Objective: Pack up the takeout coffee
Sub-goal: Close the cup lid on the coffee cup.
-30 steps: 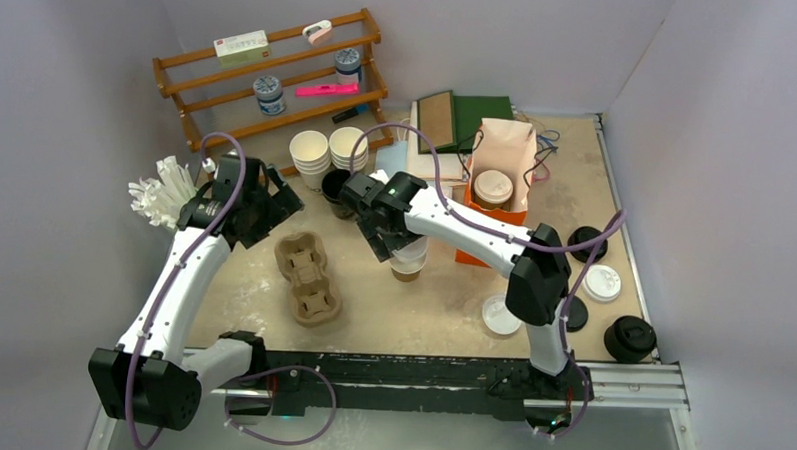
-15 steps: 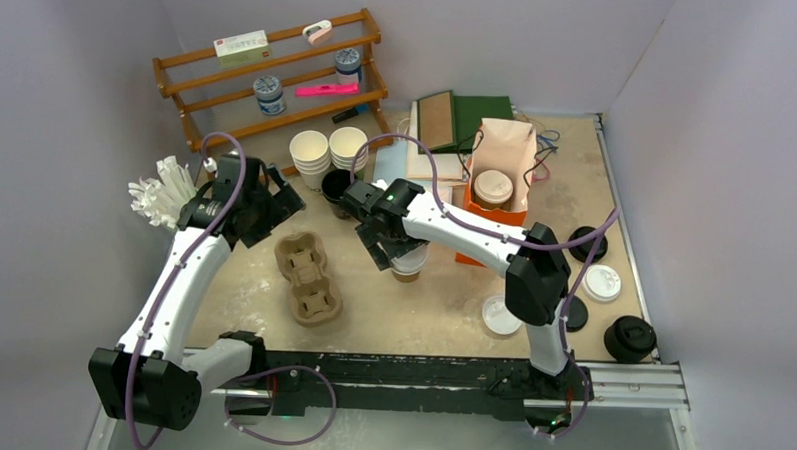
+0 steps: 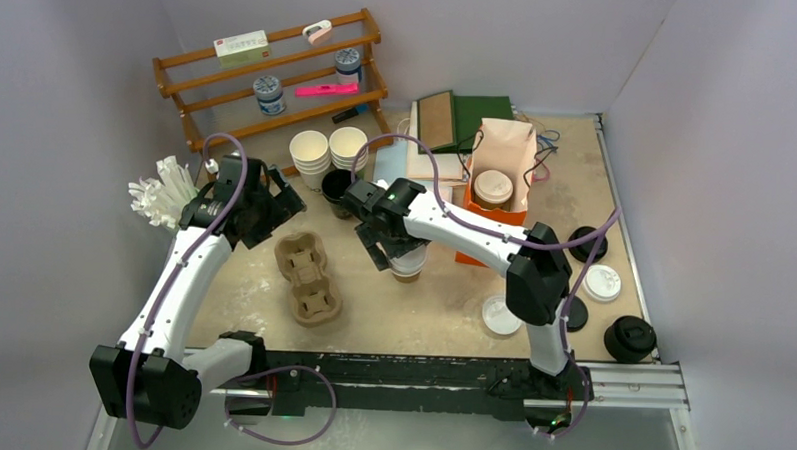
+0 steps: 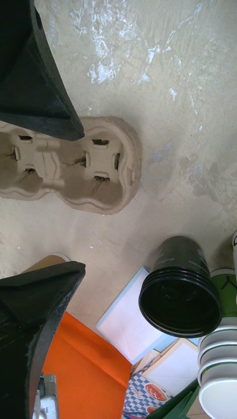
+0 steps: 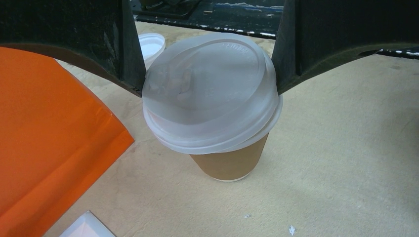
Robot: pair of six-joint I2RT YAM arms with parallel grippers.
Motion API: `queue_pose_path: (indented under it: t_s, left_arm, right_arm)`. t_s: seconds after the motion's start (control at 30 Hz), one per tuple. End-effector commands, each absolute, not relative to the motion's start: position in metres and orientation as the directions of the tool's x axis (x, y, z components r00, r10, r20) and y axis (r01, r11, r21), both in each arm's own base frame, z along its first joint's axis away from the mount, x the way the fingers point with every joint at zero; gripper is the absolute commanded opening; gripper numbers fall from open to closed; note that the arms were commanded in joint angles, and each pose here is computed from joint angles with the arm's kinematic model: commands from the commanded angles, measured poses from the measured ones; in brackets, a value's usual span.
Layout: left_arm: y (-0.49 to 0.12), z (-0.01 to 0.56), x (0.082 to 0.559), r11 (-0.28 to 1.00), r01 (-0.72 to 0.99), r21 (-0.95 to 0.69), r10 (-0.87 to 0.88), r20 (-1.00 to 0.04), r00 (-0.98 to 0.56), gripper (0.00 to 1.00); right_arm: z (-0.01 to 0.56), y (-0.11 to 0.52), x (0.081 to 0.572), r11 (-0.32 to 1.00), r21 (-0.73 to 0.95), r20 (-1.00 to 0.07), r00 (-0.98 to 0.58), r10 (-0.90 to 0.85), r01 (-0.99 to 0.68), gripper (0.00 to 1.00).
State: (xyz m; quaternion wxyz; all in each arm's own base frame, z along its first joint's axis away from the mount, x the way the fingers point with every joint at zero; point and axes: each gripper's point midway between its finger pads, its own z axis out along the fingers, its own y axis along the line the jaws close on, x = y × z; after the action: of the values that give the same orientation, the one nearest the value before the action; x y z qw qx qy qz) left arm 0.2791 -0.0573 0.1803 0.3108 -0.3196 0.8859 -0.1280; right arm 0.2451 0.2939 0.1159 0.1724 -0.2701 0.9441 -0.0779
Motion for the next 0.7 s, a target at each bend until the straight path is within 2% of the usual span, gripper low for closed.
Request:
queue_pose_path:
  t_s: [0.0,0.4,0.67]
  left_arm:
    - [-0.059,0.183,0.285,0.767,-0.464,-0.443,-0.640,-0.481,-0.599,1.00]
    - [-0.060,0.182,0.285,0.767,-0.462,-0.445,-0.639,-0.475,-0.605,1.00]
    - [-0.061,0.182,0.286,0.767,-0.460,-0.446,-0.639,-0.474,-0.606,1.00]
  right_arm:
    - [0.132,0.289,0.243,0.864,-0.201,-0.317,-0.804,-0.503,-0.461,0.92]
    - [0.139,0.283,0.248,0.875,-0.188,-0.332,-0.809,-0.485,-0.447,0.93]
    - [0.142,0.291,0.243,0.879,-0.123,-0.344,-0.811,-0.473,-0.461,0.94]
